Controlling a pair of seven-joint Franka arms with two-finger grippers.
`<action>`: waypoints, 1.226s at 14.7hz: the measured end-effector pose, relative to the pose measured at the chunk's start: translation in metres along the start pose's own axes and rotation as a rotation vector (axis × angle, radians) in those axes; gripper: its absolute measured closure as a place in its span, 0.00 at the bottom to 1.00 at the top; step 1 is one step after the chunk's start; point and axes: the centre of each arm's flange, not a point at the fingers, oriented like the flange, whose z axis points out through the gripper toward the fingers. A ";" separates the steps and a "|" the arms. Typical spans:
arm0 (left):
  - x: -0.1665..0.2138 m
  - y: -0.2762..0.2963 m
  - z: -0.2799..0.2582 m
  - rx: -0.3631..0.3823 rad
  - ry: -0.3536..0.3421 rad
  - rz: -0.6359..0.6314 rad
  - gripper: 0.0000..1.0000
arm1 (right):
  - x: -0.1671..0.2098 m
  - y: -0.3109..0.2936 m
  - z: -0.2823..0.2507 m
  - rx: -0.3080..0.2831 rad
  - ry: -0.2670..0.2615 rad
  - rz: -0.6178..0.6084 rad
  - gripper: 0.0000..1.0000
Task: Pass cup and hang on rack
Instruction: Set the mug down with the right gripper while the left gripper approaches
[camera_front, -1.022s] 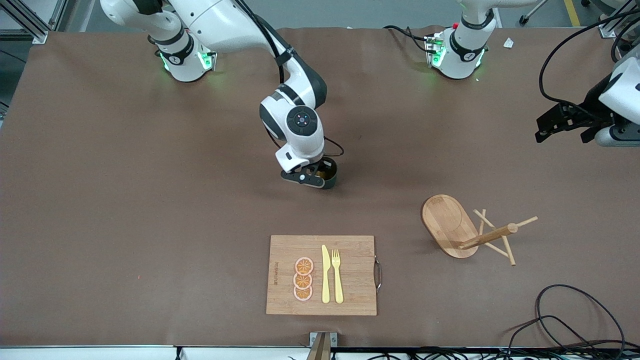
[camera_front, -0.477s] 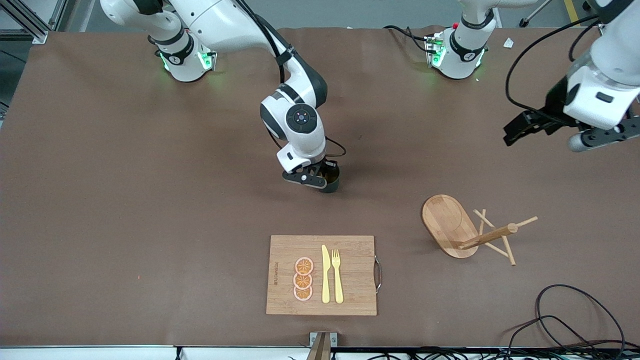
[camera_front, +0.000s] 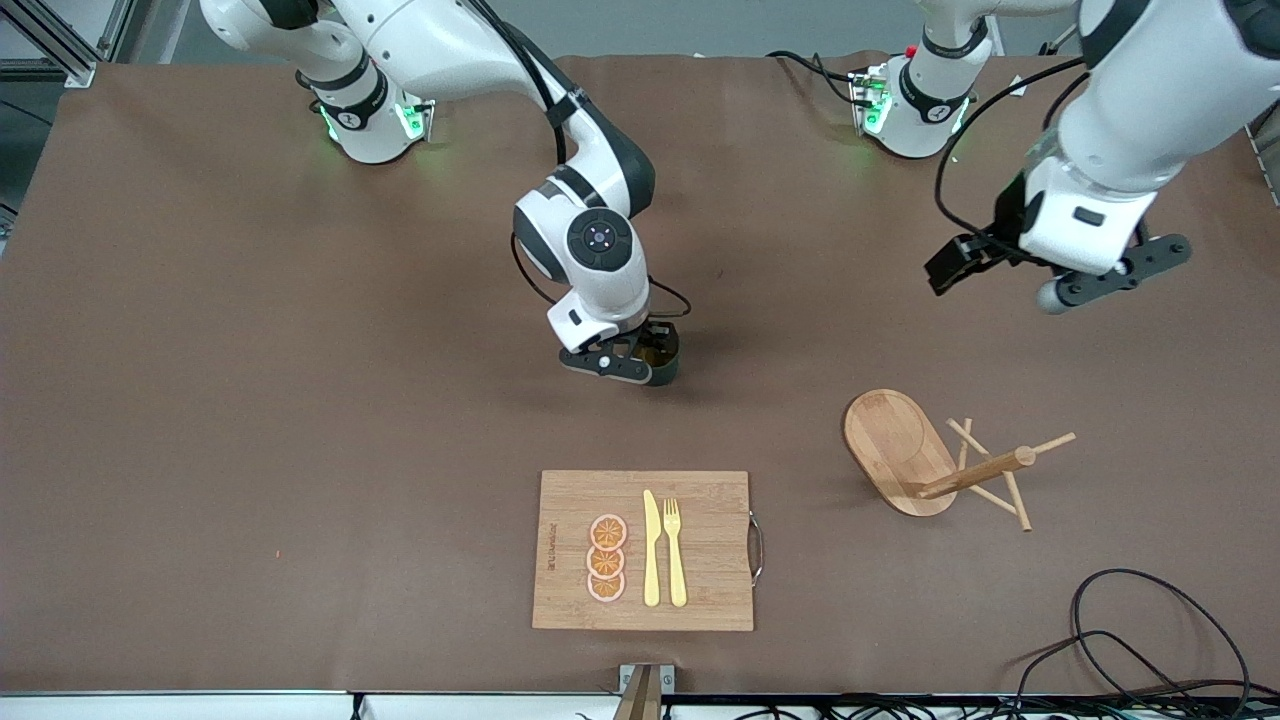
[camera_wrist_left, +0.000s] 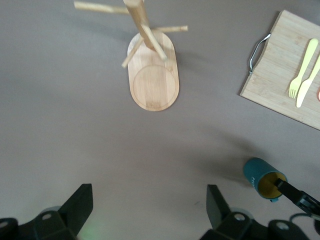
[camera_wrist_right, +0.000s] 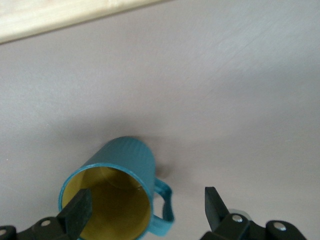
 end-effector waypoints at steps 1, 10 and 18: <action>-0.005 0.008 0.004 0.016 0.005 -0.013 0.00 | 0.010 0.009 -0.017 -0.009 -0.009 -0.018 0.00; -0.075 0.093 0.038 0.126 0.091 -0.139 0.00 | 0.140 0.215 -0.150 -0.058 -0.146 -0.199 0.00; -0.180 0.211 0.100 0.171 0.233 -0.264 0.00 | 0.195 0.410 -0.225 -0.124 -0.138 -0.301 0.00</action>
